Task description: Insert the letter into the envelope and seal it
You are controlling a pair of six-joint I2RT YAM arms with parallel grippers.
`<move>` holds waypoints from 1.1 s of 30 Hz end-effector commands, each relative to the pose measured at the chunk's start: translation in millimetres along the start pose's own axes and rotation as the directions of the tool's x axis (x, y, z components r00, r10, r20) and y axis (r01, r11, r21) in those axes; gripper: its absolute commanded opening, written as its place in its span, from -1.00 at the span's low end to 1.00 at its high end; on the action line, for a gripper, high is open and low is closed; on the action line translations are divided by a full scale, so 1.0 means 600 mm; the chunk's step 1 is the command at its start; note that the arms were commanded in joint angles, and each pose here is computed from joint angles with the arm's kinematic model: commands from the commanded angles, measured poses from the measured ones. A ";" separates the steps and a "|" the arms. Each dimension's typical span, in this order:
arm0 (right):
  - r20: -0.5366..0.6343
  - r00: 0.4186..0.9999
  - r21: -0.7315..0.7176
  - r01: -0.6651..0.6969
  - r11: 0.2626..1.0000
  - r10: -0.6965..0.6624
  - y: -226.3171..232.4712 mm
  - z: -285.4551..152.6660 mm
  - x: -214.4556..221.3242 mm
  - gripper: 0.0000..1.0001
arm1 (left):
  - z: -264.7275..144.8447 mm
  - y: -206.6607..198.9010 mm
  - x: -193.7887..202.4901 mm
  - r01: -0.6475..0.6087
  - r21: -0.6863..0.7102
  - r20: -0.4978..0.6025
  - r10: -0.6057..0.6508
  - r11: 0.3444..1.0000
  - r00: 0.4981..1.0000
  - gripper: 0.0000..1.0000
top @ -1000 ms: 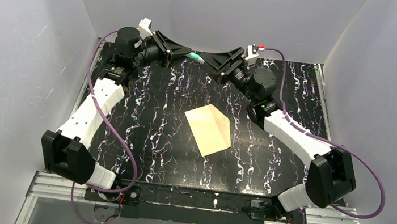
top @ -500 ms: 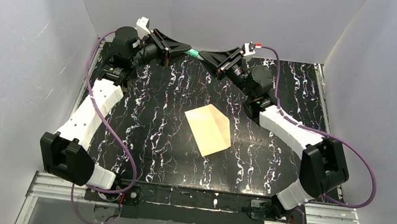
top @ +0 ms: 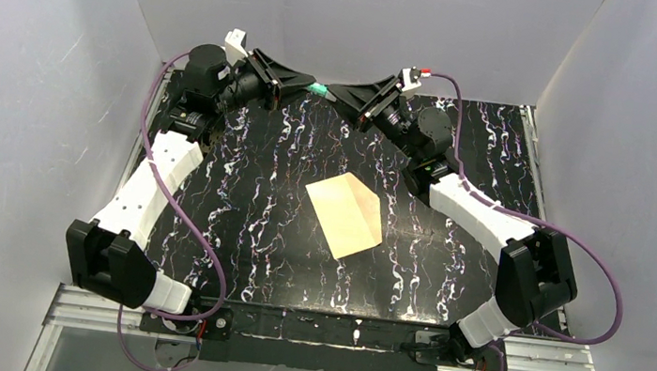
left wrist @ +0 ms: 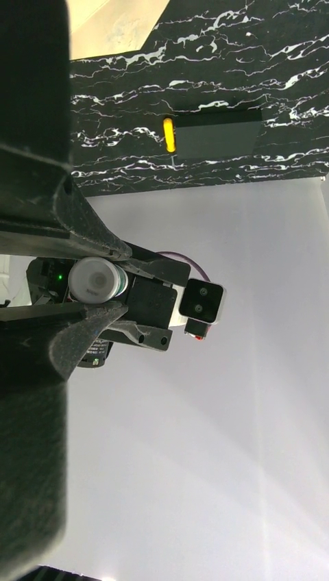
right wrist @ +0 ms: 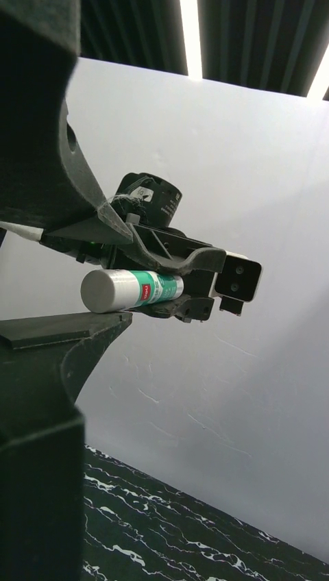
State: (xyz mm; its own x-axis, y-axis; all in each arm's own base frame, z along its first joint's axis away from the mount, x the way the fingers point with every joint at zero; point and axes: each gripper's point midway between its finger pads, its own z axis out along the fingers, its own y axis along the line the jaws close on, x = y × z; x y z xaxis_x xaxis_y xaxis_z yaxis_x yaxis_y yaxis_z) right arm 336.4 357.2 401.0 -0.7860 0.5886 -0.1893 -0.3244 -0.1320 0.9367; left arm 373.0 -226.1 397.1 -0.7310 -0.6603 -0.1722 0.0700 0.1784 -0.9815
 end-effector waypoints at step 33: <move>-0.099 0.993 -0.098 0.050 0.994 -0.060 0.062 0.011 0.015 -0.97 | -0.026 -0.014 0.049 -0.108 0.037 -0.191 0.113 0.993 0.975 0.06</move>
State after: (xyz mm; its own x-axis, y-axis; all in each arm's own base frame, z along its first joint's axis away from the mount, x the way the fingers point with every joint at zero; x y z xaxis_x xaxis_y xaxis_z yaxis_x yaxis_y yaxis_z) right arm 326.6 364.9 404.1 -0.8240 0.5151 -0.2361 -0.3436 -0.1230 0.9310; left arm 359.8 -233.4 388.8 -0.8081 -0.5575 -0.1901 0.0969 0.1925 -0.9765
